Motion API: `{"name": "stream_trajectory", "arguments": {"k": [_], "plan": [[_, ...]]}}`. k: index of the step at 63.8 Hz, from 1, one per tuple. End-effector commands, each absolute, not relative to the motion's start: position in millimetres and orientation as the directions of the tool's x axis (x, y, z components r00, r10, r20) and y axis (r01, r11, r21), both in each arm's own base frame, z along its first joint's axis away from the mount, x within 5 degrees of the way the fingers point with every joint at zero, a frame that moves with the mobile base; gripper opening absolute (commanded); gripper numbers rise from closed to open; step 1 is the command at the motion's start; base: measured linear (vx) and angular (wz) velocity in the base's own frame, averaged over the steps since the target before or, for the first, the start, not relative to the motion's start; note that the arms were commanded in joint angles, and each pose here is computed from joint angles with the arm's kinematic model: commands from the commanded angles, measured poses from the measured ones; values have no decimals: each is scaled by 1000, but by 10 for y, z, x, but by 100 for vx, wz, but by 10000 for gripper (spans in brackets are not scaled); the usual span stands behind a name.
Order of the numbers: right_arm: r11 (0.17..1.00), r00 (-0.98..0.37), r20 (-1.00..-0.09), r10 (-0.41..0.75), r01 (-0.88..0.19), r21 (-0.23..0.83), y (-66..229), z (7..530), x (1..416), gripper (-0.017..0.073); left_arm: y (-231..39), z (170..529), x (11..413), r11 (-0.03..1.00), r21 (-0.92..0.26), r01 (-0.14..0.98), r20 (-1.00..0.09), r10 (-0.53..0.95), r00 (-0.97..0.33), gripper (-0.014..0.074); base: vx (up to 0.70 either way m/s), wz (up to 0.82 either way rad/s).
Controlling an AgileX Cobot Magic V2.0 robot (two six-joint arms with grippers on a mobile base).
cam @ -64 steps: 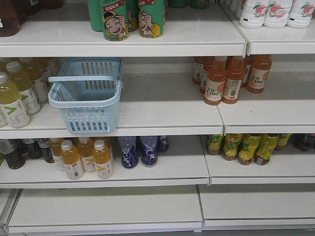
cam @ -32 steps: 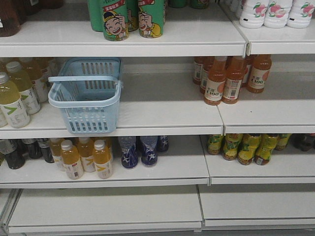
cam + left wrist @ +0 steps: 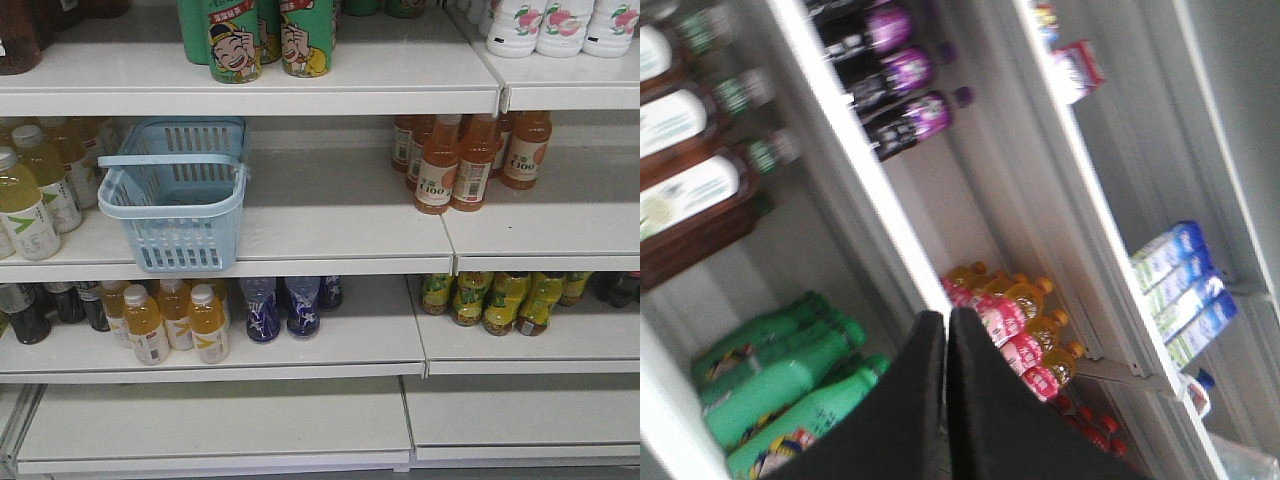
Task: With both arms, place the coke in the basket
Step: 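Position the base in front of the light-blue basket on the shelf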
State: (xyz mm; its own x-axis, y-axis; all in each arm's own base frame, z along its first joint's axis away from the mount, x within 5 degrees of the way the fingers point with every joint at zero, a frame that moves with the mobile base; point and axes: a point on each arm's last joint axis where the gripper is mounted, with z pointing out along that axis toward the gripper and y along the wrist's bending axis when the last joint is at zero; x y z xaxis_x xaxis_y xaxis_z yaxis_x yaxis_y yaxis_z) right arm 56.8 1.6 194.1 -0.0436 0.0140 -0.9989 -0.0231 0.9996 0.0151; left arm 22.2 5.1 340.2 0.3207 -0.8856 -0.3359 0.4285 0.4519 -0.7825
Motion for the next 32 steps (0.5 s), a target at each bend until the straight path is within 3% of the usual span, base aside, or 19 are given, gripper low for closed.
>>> {"name": "stream_trajectory", "arguments": {"k": [1, 18, 32], "plan": [[1000, 37, -999, 9, -14, 8, 9, 1971, 561, -4, 43, 3671, 305, 507, -742, 438, -382, -857, 345, -4, 0, 0], [1000, 37, -999, 9, -14, 8, 9, 1971, 561, -4, 26, 3599, 1041, 464, -811, 355, -421, -886, 196, 30, 0, 0], [1000, 37, -999, 9, -14, 8, 9, 1971, 561, -4, -129, 3345, 1706, 251, -888, 384, -315, -942, -113, 195, 0, 0]]}}
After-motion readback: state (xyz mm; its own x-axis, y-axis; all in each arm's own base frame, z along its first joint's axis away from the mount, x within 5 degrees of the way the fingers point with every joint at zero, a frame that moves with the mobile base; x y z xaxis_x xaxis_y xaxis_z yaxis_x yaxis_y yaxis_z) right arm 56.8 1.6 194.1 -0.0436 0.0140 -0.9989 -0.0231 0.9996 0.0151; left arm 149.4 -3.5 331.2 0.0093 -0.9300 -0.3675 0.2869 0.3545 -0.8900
